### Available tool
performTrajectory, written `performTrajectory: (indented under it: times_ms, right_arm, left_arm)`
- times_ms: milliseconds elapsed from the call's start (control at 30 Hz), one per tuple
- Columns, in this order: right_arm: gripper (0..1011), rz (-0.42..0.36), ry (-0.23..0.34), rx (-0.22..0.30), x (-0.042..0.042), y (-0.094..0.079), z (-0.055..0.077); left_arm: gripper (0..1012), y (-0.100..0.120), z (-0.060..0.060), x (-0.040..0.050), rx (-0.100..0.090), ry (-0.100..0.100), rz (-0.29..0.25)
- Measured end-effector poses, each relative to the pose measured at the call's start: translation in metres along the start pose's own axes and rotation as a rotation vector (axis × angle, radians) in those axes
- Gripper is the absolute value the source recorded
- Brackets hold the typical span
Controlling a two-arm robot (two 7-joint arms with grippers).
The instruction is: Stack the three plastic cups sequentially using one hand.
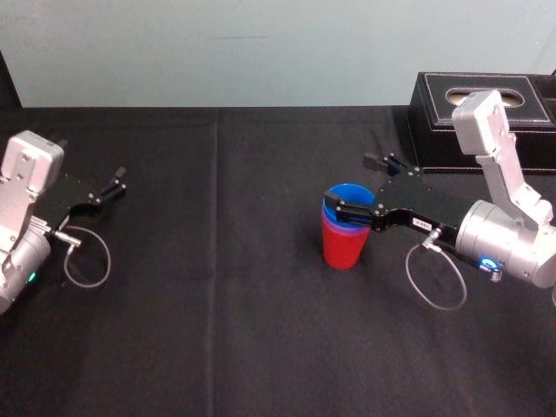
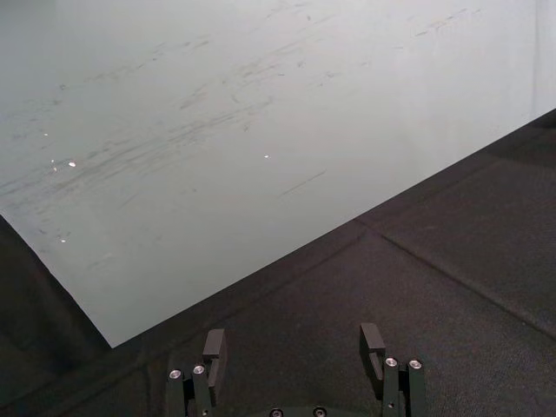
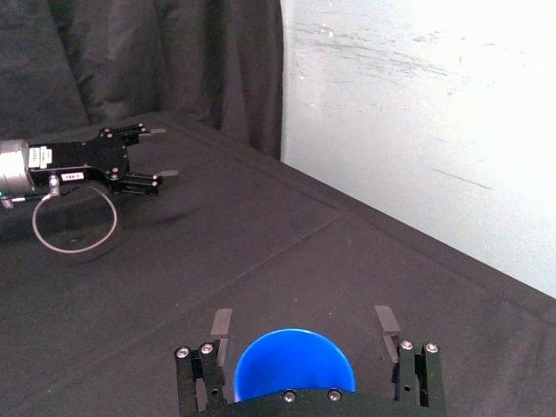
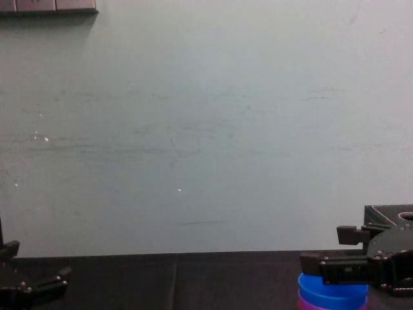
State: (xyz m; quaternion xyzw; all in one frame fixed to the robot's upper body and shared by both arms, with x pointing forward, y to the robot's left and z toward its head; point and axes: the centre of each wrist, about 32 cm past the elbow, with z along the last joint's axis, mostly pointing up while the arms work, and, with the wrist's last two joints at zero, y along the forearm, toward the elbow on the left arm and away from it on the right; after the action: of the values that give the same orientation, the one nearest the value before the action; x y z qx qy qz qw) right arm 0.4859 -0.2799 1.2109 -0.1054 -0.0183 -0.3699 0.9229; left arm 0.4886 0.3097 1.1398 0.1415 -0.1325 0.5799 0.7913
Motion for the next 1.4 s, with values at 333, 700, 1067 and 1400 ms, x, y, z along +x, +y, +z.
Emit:
performTrajectory:
  times_ms: [333, 700, 1067, 1400]
  right_arm:
    - [1004, -0.008, -0.004, 0.015, -0.0007, -0.003, 0.001]
    - [1004, -0.132, -0.004, 0.086, 0.0023, -0.021, -0.001]
    - [1004, -0.293, 0.003, 0.077, -0.0004, -0.033, -0.025]
    - [1004, -0.385, -0.009, 0.058, -0.0087, -0.031, -0.048]
  left_arm:
    - [1005, 0.000, 0.000, 0.0000, 0.000, 0.000, 0.000]
    - [1005, 0.000, 0.000, 0.0000, 0.000, 0.000, 0.000]
    - [1005, 0.000, 0.000, 0.0000, 0.000, 0.000, 0.000]
    - [1005, 0.000, 0.000, 0.0000, 0.000, 0.000, 0.000]
